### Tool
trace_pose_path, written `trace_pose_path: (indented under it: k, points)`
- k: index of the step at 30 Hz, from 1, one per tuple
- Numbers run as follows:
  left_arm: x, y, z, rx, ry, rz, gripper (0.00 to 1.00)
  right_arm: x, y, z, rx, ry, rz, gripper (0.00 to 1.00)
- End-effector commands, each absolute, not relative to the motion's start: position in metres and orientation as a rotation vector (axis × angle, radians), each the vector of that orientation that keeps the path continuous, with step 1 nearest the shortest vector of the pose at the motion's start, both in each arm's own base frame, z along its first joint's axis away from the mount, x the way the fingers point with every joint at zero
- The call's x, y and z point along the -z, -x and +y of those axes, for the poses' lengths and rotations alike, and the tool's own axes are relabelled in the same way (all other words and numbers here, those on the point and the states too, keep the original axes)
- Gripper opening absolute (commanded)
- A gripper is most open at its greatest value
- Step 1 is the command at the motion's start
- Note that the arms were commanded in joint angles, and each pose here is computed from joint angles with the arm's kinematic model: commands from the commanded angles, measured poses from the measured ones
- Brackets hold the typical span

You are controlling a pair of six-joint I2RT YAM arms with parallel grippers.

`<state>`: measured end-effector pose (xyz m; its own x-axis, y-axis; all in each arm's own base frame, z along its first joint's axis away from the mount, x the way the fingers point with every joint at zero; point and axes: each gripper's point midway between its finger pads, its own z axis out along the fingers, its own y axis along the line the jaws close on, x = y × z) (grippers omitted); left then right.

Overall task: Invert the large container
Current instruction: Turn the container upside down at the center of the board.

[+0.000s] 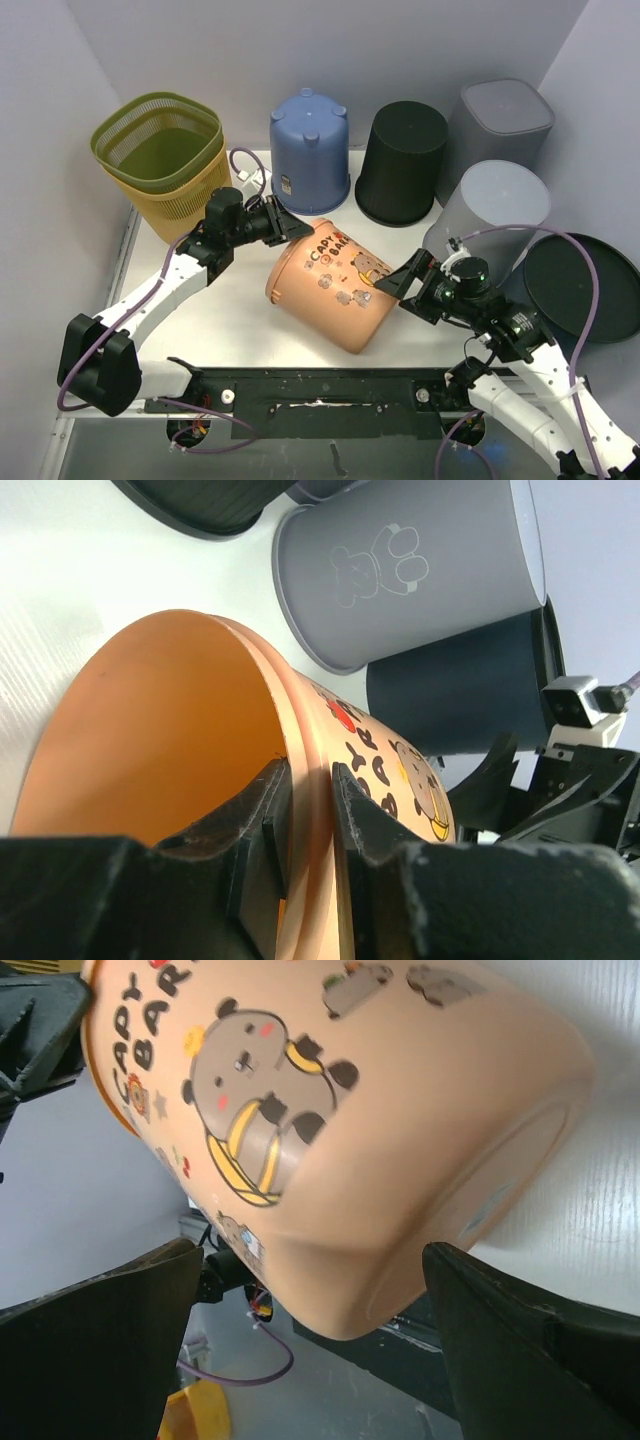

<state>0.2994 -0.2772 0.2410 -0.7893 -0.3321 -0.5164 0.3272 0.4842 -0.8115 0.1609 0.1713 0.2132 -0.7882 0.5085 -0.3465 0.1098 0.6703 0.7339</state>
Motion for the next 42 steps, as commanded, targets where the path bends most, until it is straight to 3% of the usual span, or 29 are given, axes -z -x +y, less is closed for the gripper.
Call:
trace_pose_path:
  k: [1, 8, 22, 36, 42]
  points:
    - [-0.250, -0.315, -0.273, 1.265, 0.016, 2.026, 0.00, -0.205, -0.164, 0.185, -1.111, -0.561, 2.318, 0.98]
    - [-0.243, -0.316, -0.273, 1.245, 0.001, 2.051, 0.00, -0.213, -0.174, 0.193, -1.141, -0.519, 2.276, 0.98]
    - [-0.236, -0.317, -0.286, 1.299, -0.066, 2.063, 0.00, -0.361, -0.213, 0.216, -1.167, -0.143, 1.994, 0.98]
    - [-0.219, -0.330, -0.315, 1.404, -0.097, 1.972, 0.00, -0.379, -0.255, 0.233, -1.079, -0.050, 1.923, 0.97]
    - [-0.199, -0.334, -0.316, 1.380, -0.104, 2.000, 0.26, -0.378, -0.273, 0.243, -1.059, -0.035, 1.915, 0.98]
